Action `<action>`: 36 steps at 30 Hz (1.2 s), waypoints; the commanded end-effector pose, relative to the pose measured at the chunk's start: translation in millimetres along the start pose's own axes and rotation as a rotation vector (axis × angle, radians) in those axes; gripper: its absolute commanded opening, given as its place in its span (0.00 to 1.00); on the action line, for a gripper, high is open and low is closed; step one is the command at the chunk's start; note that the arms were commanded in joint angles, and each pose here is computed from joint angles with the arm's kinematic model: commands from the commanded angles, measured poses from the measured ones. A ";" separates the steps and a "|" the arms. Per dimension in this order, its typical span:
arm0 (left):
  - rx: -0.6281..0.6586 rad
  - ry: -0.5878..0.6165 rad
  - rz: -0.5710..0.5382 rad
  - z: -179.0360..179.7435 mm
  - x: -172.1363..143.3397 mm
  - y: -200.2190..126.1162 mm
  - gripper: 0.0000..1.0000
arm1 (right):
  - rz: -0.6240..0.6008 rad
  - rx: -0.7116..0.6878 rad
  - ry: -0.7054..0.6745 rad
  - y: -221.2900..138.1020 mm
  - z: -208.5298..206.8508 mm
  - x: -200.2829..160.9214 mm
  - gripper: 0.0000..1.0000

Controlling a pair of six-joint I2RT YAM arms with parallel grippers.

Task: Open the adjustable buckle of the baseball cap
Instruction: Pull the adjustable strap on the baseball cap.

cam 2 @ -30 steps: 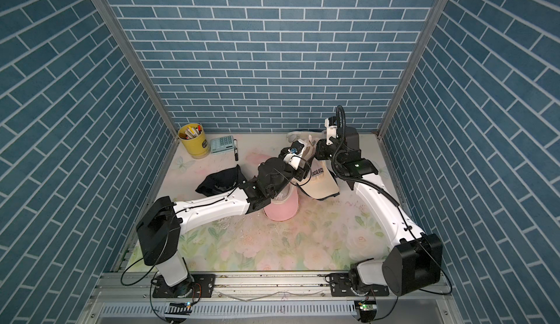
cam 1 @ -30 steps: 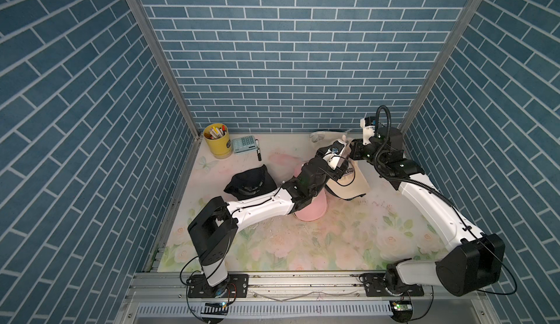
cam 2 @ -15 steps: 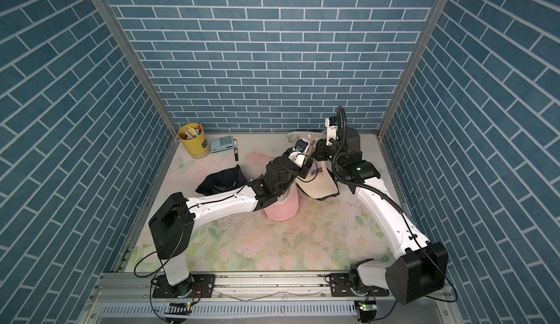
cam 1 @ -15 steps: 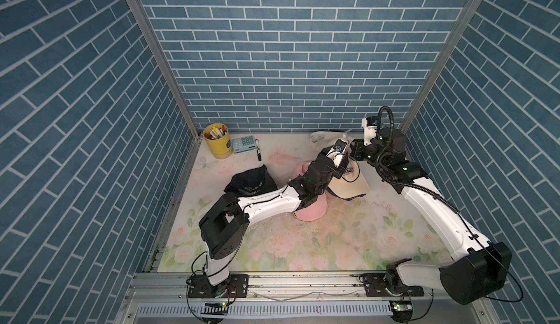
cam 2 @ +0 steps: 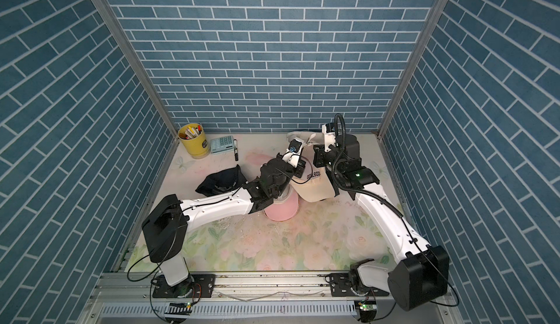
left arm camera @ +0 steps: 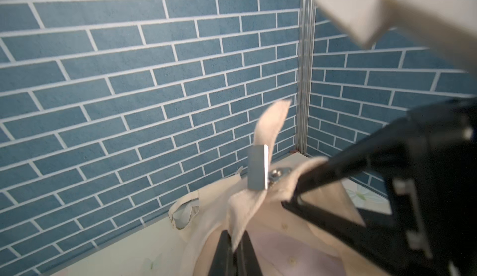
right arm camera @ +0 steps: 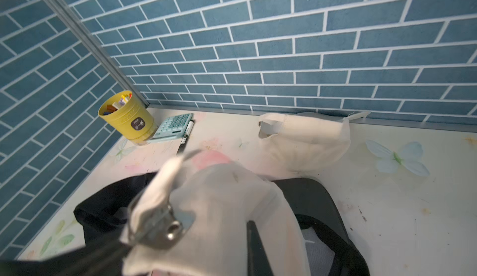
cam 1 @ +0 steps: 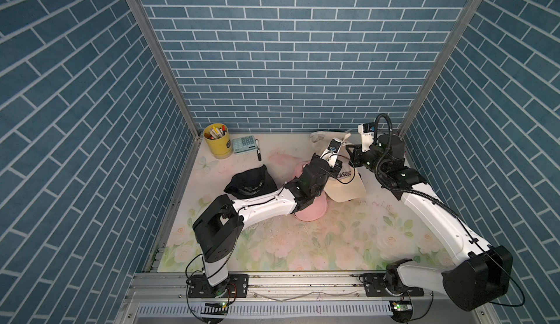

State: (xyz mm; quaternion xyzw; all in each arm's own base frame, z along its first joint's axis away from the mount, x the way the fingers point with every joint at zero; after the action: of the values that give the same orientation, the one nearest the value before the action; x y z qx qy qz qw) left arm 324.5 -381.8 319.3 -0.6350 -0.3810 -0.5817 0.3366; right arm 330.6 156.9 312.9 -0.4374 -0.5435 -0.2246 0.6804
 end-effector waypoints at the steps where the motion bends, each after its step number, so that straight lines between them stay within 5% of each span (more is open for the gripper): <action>1: -0.048 -0.040 -0.053 -0.3 28.9 -14.3 0.00 | -0.127 0.048 -0.185 -5.5 9.6 10.9 0.13; 14: -0.086 -0.043 -0.014 -4.1 24.7 -16.3 0.00 | -0.251 0.141 -0.267 -7.1 22.9 30.0 0.18; 36: -0.094 -0.037 0.001 -7.7 28.0 -9.7 0.00 | -0.219 0.080 -0.341 -6.4 19.5 25.6 0.21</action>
State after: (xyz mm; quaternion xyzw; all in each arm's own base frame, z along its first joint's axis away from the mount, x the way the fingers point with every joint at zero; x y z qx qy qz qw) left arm 310.5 -377.4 338.0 -0.6595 -0.3507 -0.5870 0.3123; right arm 328.0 174.2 330.5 -0.3829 -0.6791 -0.1998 0.5936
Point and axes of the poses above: each gripper's point midway between its finger pads, its own y axis out along the fingers, its own z axis along the line the jaws close on, x = y × z, the point moved 5 cm from there along -y, back along the fingers, and after that the axes turned 11 degrees about -y, right-handed, at the moved point
